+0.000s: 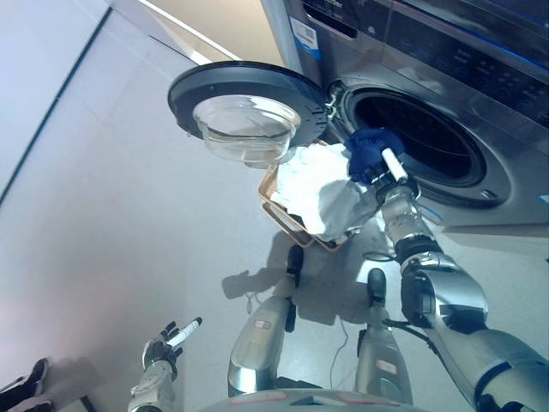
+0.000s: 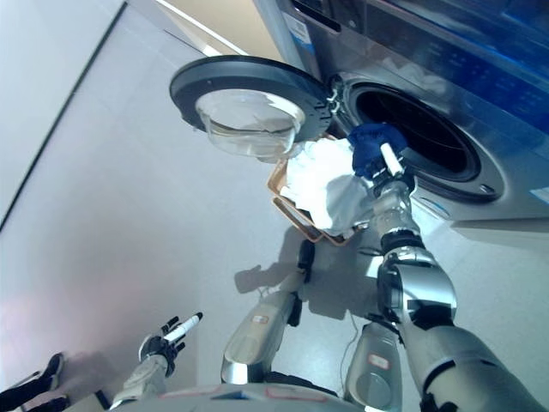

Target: Put the clothes in the basket into the washing machine.

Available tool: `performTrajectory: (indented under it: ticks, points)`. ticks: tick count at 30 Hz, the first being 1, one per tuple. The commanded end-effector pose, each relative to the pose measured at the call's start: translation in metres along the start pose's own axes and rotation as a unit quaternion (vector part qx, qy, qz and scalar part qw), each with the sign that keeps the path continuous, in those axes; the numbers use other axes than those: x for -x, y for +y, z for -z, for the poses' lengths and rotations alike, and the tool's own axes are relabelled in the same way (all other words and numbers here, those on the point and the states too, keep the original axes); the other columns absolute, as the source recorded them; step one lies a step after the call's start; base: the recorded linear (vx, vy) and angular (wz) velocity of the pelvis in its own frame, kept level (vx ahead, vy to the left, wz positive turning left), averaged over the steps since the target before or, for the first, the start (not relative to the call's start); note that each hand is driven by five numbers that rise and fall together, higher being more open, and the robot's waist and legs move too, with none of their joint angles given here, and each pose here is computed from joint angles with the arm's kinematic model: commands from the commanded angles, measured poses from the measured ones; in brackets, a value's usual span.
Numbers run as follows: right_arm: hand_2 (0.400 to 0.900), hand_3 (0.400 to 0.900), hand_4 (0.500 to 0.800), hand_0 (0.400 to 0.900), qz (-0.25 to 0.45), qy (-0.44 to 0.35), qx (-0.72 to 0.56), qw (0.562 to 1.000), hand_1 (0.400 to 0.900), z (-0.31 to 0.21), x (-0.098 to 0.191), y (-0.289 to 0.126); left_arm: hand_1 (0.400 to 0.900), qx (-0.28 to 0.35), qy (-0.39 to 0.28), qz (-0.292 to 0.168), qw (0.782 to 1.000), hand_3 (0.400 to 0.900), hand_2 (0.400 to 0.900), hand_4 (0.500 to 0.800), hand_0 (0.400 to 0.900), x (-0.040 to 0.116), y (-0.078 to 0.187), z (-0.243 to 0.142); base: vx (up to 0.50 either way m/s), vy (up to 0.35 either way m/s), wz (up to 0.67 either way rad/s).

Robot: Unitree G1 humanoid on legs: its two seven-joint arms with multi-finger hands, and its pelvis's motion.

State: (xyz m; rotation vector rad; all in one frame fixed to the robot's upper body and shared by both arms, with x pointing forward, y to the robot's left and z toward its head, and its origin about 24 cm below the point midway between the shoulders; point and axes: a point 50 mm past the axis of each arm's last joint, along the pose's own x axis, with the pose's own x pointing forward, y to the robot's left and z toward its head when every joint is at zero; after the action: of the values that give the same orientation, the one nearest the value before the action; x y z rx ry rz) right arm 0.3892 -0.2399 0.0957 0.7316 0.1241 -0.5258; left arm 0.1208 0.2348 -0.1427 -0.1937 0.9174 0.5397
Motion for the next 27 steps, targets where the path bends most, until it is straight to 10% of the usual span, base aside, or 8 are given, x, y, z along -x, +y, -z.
performTrajectory:
  ticks: [1, 9, 10, 27]
  points:
    - [0.4, 0.4, 0.5, 0.4, -0.094, -0.096, -0.036, 0.99, 0.4, -0.053, 0.01, 0.071, 0.9, -0.036, -0.027, -0.029, 0.999, 0.9, 0.9, 0.8, 0.9, 0.0, 0.022, -0.007, 0.03, 0.027, -0.01]
    - [0.449, 0.449, 0.529, 0.449, -0.11, -0.228, -0.047, 0.966, 0.449, -0.148, 0.034, 0.117, 0.9, -0.009, -0.028, -0.017, 0.999, 0.9, 0.9, 0.8, 0.9, 0.0, 0.012, -0.007, 0.004, 0.003, 0.01]
    - [0.9, 0.9, 0.8, 0.9, -0.114, -0.241, -0.038, 0.963, 0.9, -0.157, 0.036, 0.12, 0.9, -0.007, -0.026, -0.017, 1.0, 0.9, 0.9, 0.8, 0.9, 0.001, 0.011, -0.005, 0.0, 0.0, 0.0]
    - [0.9, 0.9, 0.8, 0.9, -0.09, -0.209, 0.012, 0.974, 0.9, -0.134, 0.022, 0.1, 0.9, -0.006, -0.012, -0.012, 1.0, 0.9, 0.9, 0.8, 0.9, 0.007, 0.009, 0.01, 0.017, 0.017, -0.04]
